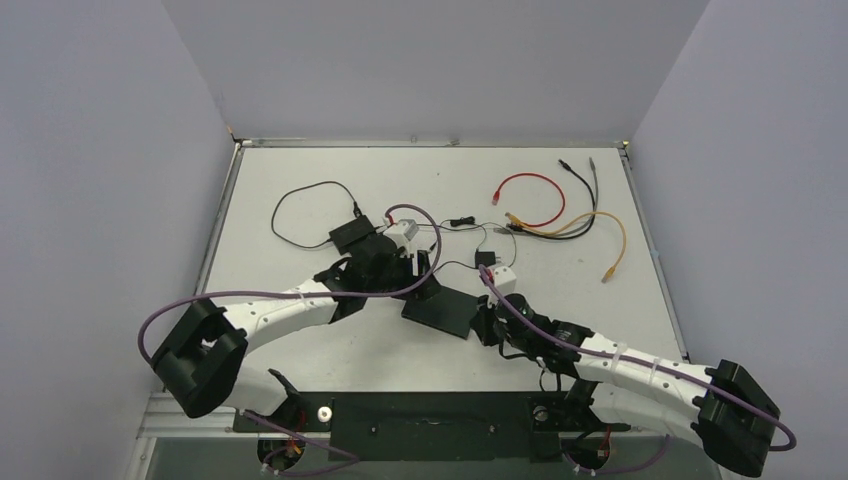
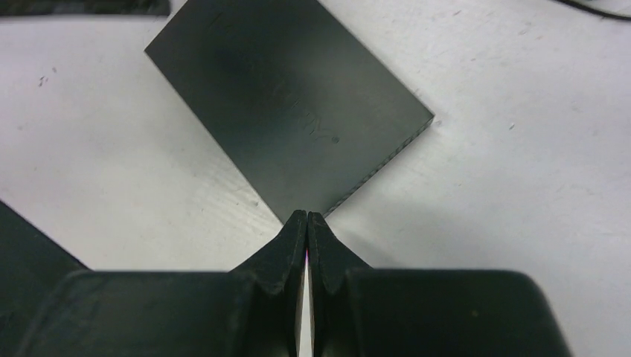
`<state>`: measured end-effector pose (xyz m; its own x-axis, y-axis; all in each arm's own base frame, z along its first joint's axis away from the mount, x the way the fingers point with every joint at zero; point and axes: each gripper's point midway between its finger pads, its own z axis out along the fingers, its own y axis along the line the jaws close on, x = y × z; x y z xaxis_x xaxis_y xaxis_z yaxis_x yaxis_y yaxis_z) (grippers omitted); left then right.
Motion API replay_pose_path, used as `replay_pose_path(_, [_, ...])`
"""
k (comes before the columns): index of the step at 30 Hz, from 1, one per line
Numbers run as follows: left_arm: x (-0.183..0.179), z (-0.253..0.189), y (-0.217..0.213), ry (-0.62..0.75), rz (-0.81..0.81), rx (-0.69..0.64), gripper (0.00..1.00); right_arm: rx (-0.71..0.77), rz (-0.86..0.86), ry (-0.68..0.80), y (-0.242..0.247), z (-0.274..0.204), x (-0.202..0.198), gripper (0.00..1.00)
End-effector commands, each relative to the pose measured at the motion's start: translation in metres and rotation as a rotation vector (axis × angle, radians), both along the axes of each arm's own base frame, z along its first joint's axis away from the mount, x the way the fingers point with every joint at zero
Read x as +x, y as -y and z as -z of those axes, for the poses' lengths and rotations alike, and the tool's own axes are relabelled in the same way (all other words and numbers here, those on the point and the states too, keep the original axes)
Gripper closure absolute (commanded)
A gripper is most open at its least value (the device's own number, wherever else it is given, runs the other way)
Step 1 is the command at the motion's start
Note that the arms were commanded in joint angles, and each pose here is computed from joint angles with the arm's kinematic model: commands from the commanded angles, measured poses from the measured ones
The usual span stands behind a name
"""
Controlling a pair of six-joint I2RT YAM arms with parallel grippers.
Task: Insert the plug into the switch port
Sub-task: Adjust the switch port at the center of the board.
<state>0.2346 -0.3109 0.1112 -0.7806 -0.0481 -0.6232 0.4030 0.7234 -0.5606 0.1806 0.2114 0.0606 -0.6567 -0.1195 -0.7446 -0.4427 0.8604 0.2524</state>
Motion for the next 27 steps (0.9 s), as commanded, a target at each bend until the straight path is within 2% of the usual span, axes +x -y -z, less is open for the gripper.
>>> replay_pose_path(1, [0.024, -0.017, 0.016, 0.06, 0.036, -0.043, 0.38, 0.152, -0.021, 0.015, -0.019, -0.009, -0.011, 1.0])
replay_pose_path(11, [0.063, 0.004, 0.04, 0.058, 0.034, 0.008, 0.38, 0.138, -0.109, 0.018, -0.04, 0.002, -0.036, 1.0])
replay_pose_path(20, [0.095, 0.04, 0.031, 0.047, -0.066, 0.103, 0.38, 0.088, -0.145, 0.013, -0.05, 0.014, -0.04, 1.0])
replay_pose_path(27, [0.107, 0.054, 0.025, 0.032, -0.104, 0.125, 0.38, 0.045, -0.18, 0.005, -0.057, 0.025, -0.045, 1.0])
